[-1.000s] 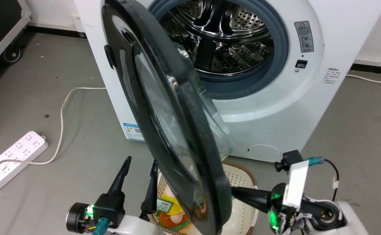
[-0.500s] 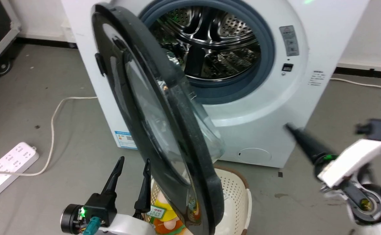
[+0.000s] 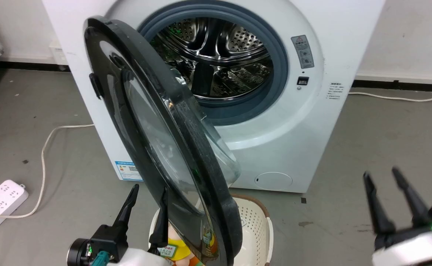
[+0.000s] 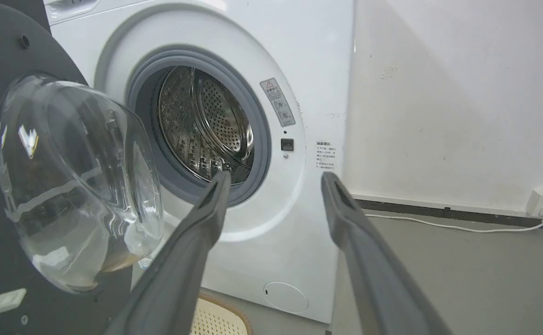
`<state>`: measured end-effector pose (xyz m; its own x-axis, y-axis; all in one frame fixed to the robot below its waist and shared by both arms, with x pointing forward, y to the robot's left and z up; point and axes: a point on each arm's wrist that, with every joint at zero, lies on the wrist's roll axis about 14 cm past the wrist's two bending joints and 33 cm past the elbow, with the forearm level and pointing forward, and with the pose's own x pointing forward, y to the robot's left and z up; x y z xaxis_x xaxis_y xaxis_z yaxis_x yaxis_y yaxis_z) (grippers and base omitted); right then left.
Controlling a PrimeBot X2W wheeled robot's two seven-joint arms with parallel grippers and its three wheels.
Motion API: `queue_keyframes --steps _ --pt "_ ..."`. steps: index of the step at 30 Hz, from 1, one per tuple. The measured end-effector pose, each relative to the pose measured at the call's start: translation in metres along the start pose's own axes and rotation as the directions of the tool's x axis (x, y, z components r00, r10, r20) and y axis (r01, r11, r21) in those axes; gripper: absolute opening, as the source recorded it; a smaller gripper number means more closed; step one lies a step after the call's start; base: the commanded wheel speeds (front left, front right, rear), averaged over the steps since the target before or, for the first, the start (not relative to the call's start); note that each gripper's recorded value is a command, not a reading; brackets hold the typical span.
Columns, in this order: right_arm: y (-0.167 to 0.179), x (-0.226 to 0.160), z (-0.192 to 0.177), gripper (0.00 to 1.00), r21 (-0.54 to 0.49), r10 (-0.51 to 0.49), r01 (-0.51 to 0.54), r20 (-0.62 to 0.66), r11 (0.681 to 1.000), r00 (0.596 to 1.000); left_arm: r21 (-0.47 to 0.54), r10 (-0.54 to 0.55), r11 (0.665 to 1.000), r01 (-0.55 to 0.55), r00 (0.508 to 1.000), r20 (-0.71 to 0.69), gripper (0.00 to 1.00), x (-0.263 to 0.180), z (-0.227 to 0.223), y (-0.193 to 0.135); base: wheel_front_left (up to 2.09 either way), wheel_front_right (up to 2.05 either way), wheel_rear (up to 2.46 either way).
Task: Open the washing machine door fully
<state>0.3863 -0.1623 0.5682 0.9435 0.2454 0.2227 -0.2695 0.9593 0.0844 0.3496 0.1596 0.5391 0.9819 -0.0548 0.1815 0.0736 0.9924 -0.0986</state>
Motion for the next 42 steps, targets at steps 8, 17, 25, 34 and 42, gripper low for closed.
queue_keyframes --steps 8,17,25,34,42 --pt "0.014 -0.035 -0.032 1.00 -0.019 -0.059 0.058 -0.068 0.998 0.996 -0.009 -0.019 1.000 0.019 1.000 -0.020 1.00 -0.005 -0.006 -0.006 0.00 0.00 0.00" --pt "0.022 -0.036 -0.032 1.00 -0.036 -0.064 0.062 -0.060 0.997 0.996 -0.026 -0.051 0.998 0.050 0.998 -0.038 1.00 -0.008 -0.012 -0.015 0.00 0.00 0.00" --pt "0.017 -0.036 -0.032 1.00 -0.036 -0.083 0.081 -0.056 0.996 0.995 -0.037 -0.066 0.997 0.067 0.998 0.013 0.00 -0.004 0.004 -0.020 0.00 0.00 0.00" --pt "0.017 -0.035 -0.033 1.00 -0.035 -0.090 0.088 -0.057 0.995 0.994 -0.015 -0.026 0.999 0.034 0.925 0.380 0.00 0.019 0.123 -0.013 0.00 0.00 0.00" --pt "0.018 -0.037 -0.032 1.00 -0.035 -0.090 0.088 -0.056 0.995 0.994 -0.027 -0.073 0.993 0.114 0.781 0.621 0.00 0.008 0.209 -0.039 0.00 0.00 0.00"
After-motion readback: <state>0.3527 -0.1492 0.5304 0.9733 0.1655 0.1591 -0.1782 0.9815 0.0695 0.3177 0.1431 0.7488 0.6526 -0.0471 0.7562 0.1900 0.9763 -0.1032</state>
